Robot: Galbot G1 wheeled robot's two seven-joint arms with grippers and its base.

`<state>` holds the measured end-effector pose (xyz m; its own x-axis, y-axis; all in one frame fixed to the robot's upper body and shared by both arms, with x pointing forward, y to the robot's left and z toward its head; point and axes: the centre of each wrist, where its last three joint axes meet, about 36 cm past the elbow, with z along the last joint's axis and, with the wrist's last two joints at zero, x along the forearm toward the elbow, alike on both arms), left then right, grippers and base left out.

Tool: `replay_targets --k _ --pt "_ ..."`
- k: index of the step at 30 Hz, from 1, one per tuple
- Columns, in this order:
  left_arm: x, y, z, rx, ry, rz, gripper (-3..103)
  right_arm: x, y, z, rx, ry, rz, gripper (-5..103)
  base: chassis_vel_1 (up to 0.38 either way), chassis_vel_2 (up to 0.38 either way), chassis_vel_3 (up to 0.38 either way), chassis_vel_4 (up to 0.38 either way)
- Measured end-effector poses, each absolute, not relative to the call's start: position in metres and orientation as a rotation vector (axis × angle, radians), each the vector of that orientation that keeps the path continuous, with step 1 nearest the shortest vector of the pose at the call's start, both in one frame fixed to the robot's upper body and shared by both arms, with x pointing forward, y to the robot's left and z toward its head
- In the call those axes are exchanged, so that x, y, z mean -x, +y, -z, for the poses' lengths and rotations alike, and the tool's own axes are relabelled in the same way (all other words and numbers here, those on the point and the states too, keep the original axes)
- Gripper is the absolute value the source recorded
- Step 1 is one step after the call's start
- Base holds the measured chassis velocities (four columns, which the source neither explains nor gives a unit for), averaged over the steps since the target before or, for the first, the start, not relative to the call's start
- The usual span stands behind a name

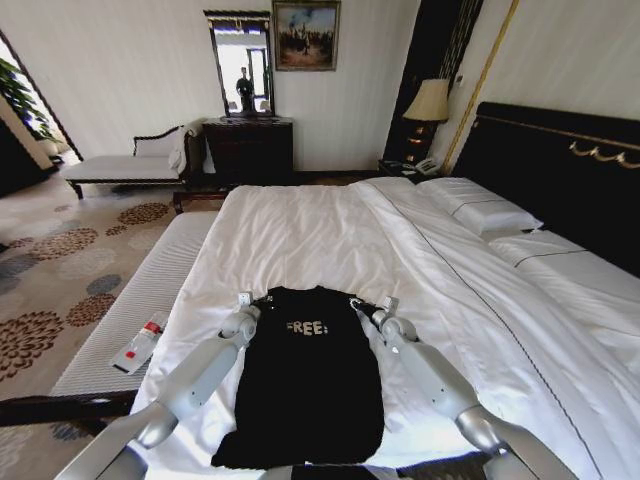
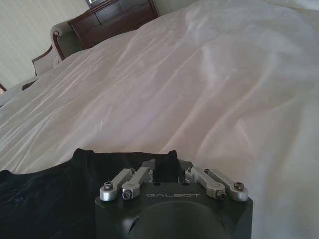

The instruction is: Fold the clothes on the bed.

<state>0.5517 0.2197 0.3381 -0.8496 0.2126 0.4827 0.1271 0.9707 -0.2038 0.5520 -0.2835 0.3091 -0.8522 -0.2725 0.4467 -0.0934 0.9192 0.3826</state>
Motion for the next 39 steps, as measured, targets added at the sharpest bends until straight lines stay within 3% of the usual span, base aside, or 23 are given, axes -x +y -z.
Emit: replay_targets --k 9,21,30,39 --pt "-0.553 0.221 -0.335 0.227 -2.59 -0.23 2 -0.552 -0.282 -0.311 -0.269 -2.572 0.47 1 0.0 0.0 0.0 0.0" --pt "-0.557 0.227 -0.36 0.225 -2.638 -0.277 2 -0.549 -0.282 -0.347 -0.319 -2.657 0.426 0 0.0 0.0 0.0 0.0" --pt "-0.591 0.238 -0.448 0.239 -2.758 -0.457 2 -0.57 -0.281 -0.45 -0.35 -2.856 0.379 0 0.0 0.0 0.0 0.0" --pt "-0.646 0.243 -0.544 0.297 -2.896 -0.499 2 -0.594 -0.288 -0.501 -0.346 -2.966 0.319 0 0.0 0.0 0.0 0.0"
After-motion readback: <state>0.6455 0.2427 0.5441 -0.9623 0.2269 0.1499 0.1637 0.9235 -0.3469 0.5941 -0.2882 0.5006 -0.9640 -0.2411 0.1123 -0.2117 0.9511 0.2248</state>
